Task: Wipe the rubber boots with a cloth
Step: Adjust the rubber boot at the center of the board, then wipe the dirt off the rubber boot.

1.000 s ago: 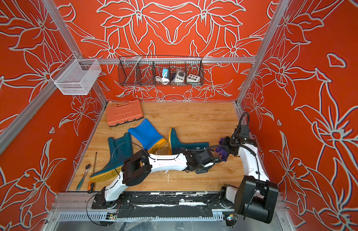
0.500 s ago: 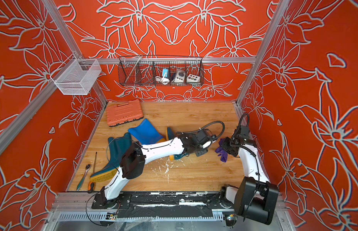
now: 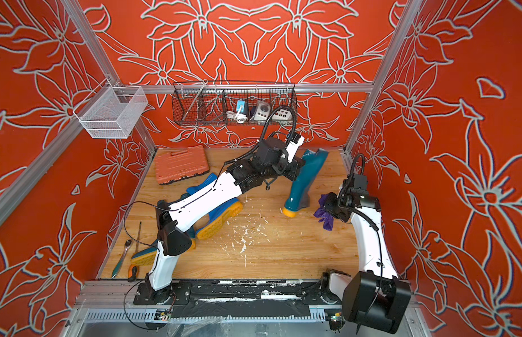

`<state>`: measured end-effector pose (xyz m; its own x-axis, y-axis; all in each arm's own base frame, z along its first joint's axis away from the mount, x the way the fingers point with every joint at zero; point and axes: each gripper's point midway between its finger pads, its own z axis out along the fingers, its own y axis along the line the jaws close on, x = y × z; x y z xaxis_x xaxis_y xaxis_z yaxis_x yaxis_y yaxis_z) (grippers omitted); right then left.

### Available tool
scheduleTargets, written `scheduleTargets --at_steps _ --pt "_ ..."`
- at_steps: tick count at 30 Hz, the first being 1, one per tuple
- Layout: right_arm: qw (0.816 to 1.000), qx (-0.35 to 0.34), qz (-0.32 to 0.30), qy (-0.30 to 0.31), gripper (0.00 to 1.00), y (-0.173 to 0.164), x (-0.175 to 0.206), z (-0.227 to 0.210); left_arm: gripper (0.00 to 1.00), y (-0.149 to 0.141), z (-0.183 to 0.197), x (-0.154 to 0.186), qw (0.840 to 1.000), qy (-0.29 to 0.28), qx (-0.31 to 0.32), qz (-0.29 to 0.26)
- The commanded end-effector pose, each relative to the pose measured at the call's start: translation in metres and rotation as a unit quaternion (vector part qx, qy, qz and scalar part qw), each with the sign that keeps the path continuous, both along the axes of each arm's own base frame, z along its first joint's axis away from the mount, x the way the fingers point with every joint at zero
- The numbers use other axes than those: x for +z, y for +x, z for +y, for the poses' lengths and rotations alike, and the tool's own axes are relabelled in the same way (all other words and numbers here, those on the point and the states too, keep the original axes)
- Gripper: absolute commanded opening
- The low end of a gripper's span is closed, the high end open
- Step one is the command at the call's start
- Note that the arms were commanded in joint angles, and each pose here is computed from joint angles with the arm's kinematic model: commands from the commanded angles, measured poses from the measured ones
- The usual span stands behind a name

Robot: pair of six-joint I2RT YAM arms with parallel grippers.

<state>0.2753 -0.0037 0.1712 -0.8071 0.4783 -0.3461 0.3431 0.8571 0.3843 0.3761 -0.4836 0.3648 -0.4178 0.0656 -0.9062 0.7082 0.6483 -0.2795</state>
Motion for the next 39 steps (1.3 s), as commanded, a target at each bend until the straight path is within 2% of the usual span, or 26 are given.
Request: scheduleTargets --at_steps 1,3,5,7,9,10,11,12,14,15,16,18,19,21,23,25,27,31,34,37,39 --pt "0.997 0.029 0.011 -0.066 0.0 -0.01 0.019 -0.007 0.0 0.003 0.049 0.033 0.99 -0.056 0.126 0.034" --pt "0.995 0.046 0.009 -0.089 0.0 -0.01 0.026 -0.007 0.0 0.007 0.088 -0.032 0.97 -0.019 0.219 0.105" --pt "0.994 0.063 0.011 -0.092 0.0 -0.011 0.027 -0.001 0.0 -0.001 0.13 -0.111 0.932 -0.011 0.295 0.21" --pt "0.994 0.079 0.013 -0.077 0.0 -0.012 0.022 0.008 0.0 -0.02 0.169 -0.196 0.879 -0.021 0.35 0.323" --pt "0.994 0.091 0.014 -0.064 0.0 -0.013 0.018 0.015 0.0 -0.04 0.198 -0.258 0.827 -0.022 0.389 0.405" --pt "0.994 0.097 0.016 -0.057 0.0 -0.015 0.016 0.019 0.0 -0.051 0.209 -0.282 0.807 -0.018 0.398 0.435" --pt "0.993 0.102 0.017 -0.053 0.0 -0.016 0.015 0.022 0.0 -0.058 0.214 -0.293 0.798 -0.013 0.401 0.449" --pt "0.993 0.107 0.021 -0.049 0.0 -0.019 0.013 0.026 0.0 -0.065 0.219 -0.3 0.796 -0.002 0.399 0.456" --pt "0.992 0.115 0.027 -0.039 0.0 -0.025 0.011 0.033 0.0 -0.075 0.221 -0.304 0.802 0.017 0.378 0.462" --pt "0.992 0.116 0.031 -0.036 0.0 -0.029 0.008 0.036 0.09 -0.081 0.221 -0.304 0.806 0.029 0.364 0.466" --pt "0.992 0.115 0.036 -0.033 0.0 -0.034 0.004 0.037 0.27 -0.086 0.222 -0.301 0.813 0.044 0.35 0.464" --pt "0.993 0.107 0.045 -0.026 0.0 -0.041 -0.006 0.038 0.51 -0.091 0.227 -0.291 0.829 0.077 0.323 0.45" --pt "0.993 0.103 0.05 -0.018 0.0 -0.045 -0.011 0.04 0.58 -0.093 0.232 -0.284 0.838 0.098 0.31 0.437" --pt "0.994 0.093 0.061 0.007 0.0 -0.052 -0.022 0.046 0.64 -0.094 0.24 -0.272 0.856 0.127 0.278 0.417" --pt "0.993 0.083 0.071 0.04 0.0 -0.058 -0.036 0.056 0.65 -0.096 0.236 -0.264 0.875 0.13 0.215 0.414" --pt "0.992 0.075 0.085 0.062 0.0 -0.065 -0.05 0.063 0.65 -0.1 0.225 -0.26 0.881 0.122 0.148 0.432" --pt "0.99 0.07 0.097 0.075 0.0 -0.071 -0.064 0.07 0.6 -0.105 0.212 -0.259 0.887 0.129 0.09 0.434" --pt "0.986 0.065 0.112 0.108 0.0 -0.077 -0.093 0.091 0.56 -0.115 0.197 -0.272 0.884 0.124 0.047 0.447" --pt "0.984 0.053 0.106 0.134 0.0 -0.066 -0.108 0.1 0.53 -0.116 0.195 -0.296 0.872 0.137 0.051 0.467" --pt "0.988 0.064 0.108 0.092 0.0 -0.046 -0.114 0.09 0.51 -0.122 0.175 -0.312 0.867 0.144 0.02 0.477" --pt "0.988 0.075 0.117 0.066 0.0 -0.028 -0.112 0.079 0.5 -0.132 0.153 -0.314 0.868 0.173 -0.007 0.465"
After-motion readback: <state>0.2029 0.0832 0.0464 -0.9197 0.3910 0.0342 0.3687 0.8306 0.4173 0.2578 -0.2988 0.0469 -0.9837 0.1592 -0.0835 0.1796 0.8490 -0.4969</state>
